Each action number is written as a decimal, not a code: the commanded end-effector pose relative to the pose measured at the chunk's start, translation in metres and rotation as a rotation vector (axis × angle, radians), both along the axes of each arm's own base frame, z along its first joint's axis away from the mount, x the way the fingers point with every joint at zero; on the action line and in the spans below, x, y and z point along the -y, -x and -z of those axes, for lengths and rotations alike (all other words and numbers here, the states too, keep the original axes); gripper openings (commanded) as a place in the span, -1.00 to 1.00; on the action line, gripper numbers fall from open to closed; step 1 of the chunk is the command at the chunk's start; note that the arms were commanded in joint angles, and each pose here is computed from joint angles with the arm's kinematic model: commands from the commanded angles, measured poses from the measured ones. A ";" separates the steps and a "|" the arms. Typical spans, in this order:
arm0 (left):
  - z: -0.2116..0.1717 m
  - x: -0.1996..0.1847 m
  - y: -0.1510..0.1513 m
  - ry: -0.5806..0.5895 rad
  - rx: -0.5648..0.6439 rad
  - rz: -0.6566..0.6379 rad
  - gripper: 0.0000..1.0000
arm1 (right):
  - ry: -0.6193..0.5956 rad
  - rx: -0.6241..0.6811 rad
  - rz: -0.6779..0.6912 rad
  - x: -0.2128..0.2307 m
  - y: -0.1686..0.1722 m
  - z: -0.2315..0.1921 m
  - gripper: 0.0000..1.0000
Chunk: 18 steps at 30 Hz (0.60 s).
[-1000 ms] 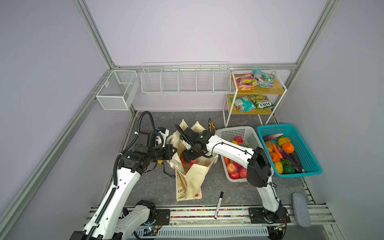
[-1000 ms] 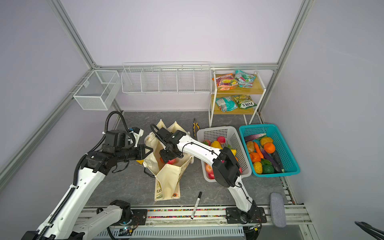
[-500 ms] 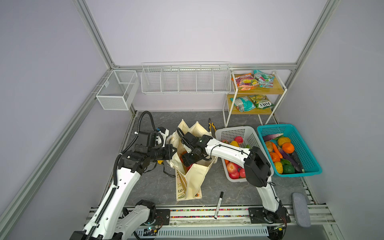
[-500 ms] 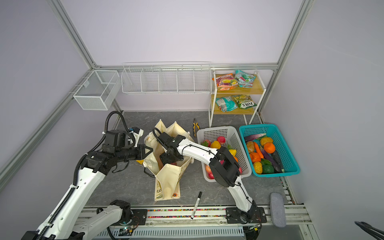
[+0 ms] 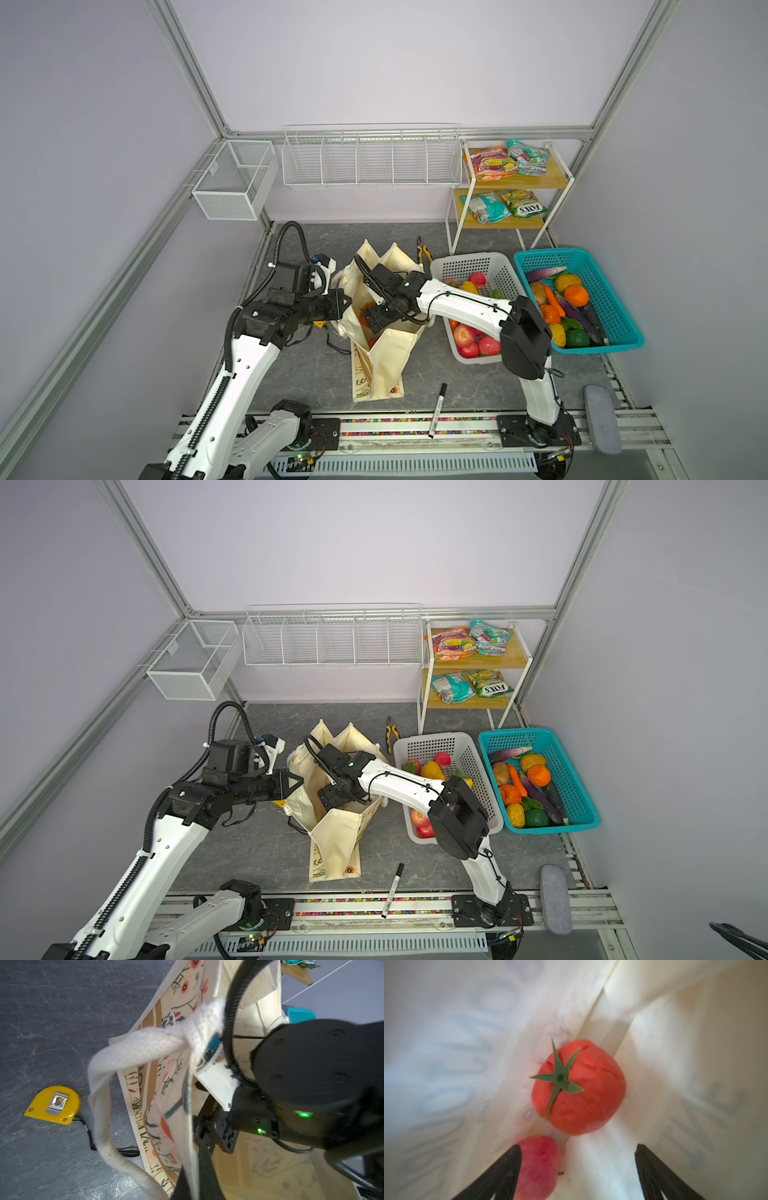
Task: Place the food into the grocery bag and tie it
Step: 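Open the right gripper to drop the apple inside the bag, then withdraw the right gripper from the bag back over the white basket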
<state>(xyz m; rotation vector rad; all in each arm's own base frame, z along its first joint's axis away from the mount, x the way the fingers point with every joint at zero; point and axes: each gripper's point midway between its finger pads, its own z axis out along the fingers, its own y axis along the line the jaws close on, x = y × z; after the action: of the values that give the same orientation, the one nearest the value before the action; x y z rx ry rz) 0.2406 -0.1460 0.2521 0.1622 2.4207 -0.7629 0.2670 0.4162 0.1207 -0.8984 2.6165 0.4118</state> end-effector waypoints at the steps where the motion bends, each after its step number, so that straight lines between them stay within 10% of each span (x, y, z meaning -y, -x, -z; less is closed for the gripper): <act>1: -0.014 -0.004 0.000 -0.005 0.030 -0.013 -1.00 | -0.085 0.113 -0.019 0.001 -0.002 -0.058 0.76; 18: -0.021 0.000 -0.007 0.019 0.034 -0.027 -1.00 | -0.236 0.542 0.048 0.080 -0.008 -0.216 0.76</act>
<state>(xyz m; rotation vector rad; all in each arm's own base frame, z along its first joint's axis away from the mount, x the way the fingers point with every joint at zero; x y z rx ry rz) 0.2444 -0.1421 0.2537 0.1258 2.4315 -0.7325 0.2617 0.3512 0.3487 -0.7521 2.0455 0.5202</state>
